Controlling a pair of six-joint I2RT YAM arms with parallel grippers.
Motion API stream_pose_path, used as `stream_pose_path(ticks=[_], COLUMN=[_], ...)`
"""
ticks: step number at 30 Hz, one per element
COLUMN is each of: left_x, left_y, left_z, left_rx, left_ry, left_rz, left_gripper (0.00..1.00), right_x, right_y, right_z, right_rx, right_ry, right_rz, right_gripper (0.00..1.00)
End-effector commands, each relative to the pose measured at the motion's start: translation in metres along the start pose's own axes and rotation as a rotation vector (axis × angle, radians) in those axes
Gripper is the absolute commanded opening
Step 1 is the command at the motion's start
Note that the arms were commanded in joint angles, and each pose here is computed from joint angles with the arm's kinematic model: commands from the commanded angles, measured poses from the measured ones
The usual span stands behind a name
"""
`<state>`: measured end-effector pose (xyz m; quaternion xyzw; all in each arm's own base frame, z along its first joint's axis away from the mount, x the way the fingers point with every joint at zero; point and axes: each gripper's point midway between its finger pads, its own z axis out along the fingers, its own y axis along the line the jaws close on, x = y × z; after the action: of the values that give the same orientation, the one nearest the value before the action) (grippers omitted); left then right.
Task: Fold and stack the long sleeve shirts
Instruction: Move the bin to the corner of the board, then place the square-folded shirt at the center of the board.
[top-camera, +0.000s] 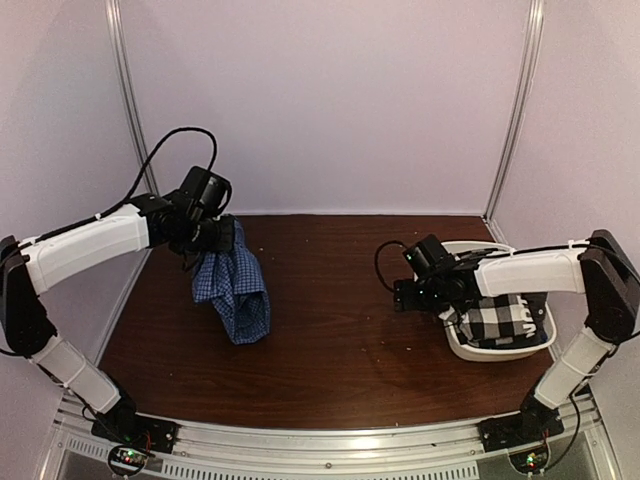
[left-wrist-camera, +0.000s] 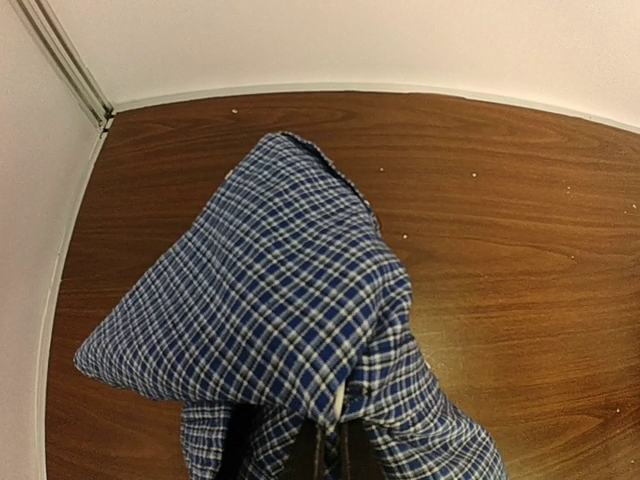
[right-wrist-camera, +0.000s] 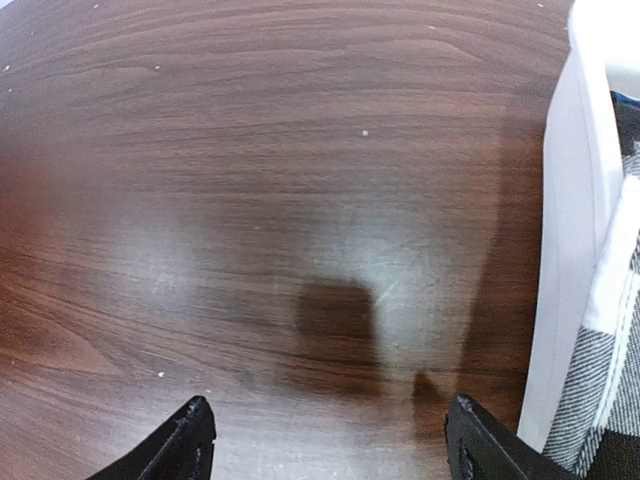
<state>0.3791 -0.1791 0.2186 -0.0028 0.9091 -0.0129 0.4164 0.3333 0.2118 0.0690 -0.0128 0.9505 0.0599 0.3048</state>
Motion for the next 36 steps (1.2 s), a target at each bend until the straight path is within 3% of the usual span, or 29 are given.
stream_pose_path(ticks=[1,5,13,18,25,26,28,31,36], left_x=[-0.02,-0.017,-0.008,0.007,0.0,0.0,0.001,-0.003,-0.019], left_y=[-0.014,-0.029,-0.061,-0.102,-0.159,-0.165,-0.165,-0.158,-0.117], left_z=[0.0,0.002,0.0,0.001,-0.003,0.0,0.01,0.013,0.006], left_rx=[0.067,0.145,0.278,0.368,0.444,0.441,0.402,0.354,0.304], left_ry=[-0.062,-0.049,-0.015,0.026,0.017,0.026,0.046,0.042,0.019], left_rz=[-0.012,0.017,0.098,0.173,0.202,0.204,0.191,0.164,0.071], left_gripper=[0.0,0.0,0.0,0.0,0.0,0.07,0.4,0.6,0.63], right_x=[0.043,0.027,-0.029,-0.062,-0.08,-0.081,-0.082,-0.08,-0.067], right_y=[-0.056,-0.048,0.024,0.056,0.092,0.094,0.097,0.104,0.131], right_z=[0.005,-0.004,-0.046,-0.067,-0.079,-0.079,-0.078,-0.078,-0.079], right_rx=[0.147,0.082,-0.099,-0.219,-0.316,-0.321,-0.325,-0.343,-0.381], right_ry=[0.116,0.07,-0.097,-0.199,-0.237,-0.239,-0.237,-0.235,-0.227], right_rz=[0.064,0.081,-0.013,-0.034,-0.078,-0.08,-0.088,-0.108,-0.175], right_gripper=[0.81,0.81,0.83,0.85,0.85,0.85,0.85,0.85,0.86])
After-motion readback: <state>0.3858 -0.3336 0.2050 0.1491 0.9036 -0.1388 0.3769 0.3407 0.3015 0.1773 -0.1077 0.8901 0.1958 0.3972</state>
